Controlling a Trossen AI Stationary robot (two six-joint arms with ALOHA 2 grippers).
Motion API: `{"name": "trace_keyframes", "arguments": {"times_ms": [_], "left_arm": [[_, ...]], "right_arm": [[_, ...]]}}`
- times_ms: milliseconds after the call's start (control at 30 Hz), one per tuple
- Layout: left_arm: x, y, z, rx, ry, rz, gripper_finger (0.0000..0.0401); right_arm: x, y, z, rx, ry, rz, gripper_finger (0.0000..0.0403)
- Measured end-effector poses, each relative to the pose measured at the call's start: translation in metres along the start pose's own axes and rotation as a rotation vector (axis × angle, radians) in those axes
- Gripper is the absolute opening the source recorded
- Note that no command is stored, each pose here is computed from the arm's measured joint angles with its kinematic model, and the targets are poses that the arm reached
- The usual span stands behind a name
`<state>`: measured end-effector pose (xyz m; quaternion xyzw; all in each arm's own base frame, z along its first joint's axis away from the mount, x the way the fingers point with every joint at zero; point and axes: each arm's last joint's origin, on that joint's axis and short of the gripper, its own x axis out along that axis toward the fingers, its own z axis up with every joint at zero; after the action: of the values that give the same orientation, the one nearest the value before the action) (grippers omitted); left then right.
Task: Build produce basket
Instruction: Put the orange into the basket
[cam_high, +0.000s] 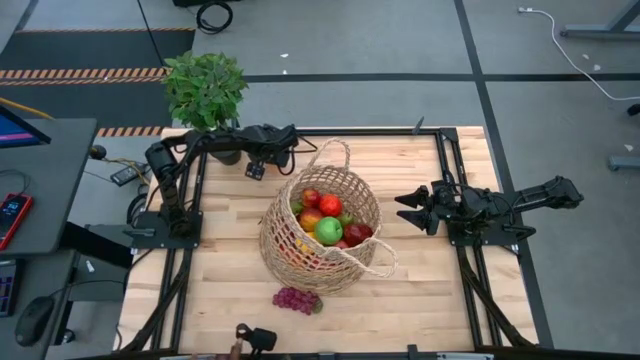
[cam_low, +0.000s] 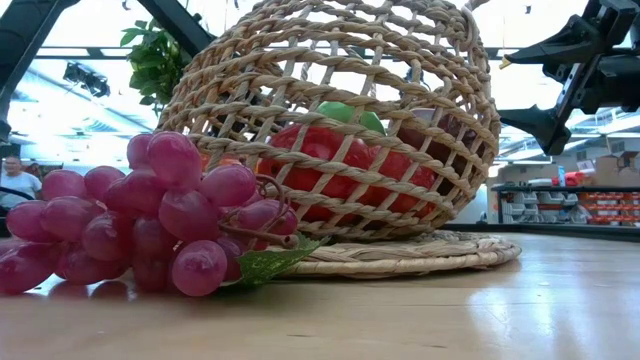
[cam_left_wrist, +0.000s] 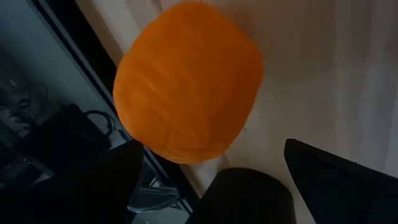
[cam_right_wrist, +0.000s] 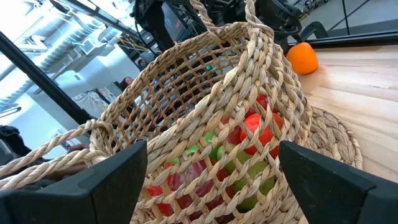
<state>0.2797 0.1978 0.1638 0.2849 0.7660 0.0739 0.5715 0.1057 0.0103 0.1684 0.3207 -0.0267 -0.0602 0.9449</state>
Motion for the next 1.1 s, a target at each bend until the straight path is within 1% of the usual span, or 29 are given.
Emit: {"name": "trace_keyframes", "arguments": {"times_ms": [167,433,700,767,833,1100], "left_arm": [[-0.002,-0.002,0.004,0.017,-0.025,-0.008,0.0396],[-0.006,-0.001,0.009,0.007,-0.173,-0.098,0.0396],[-0.007,-0.004,0.011,0.011,-0.264,-0.184,0.0396],[-0.008,-0.006,0.011,-0.010,-0.287,-0.218,0.0396],[-0.008,-0.006,0.011,-0.037,-0.299,-0.236,0.0396],[-0.008,-0.006,0.011,-0.065,-0.303,-0.248,0.0394]], "right_arm": [[0.000,0.000,0.000,0.000,0.000,0.000,0.0365],[0.000,0.000,0.000,0.000,0.000,0.000,0.0365],[0.000,0.000,0.000,0.000,0.000,0.000,0.0365],[0.000,0.000,0.000,0.000,0.000,0.000,0.0365],[0.000,0.000,0.000,0.000,0.000,0.000,0.0365],[0.000,0.000,0.000,0.000,0.000,0.000,0.0365]]}}
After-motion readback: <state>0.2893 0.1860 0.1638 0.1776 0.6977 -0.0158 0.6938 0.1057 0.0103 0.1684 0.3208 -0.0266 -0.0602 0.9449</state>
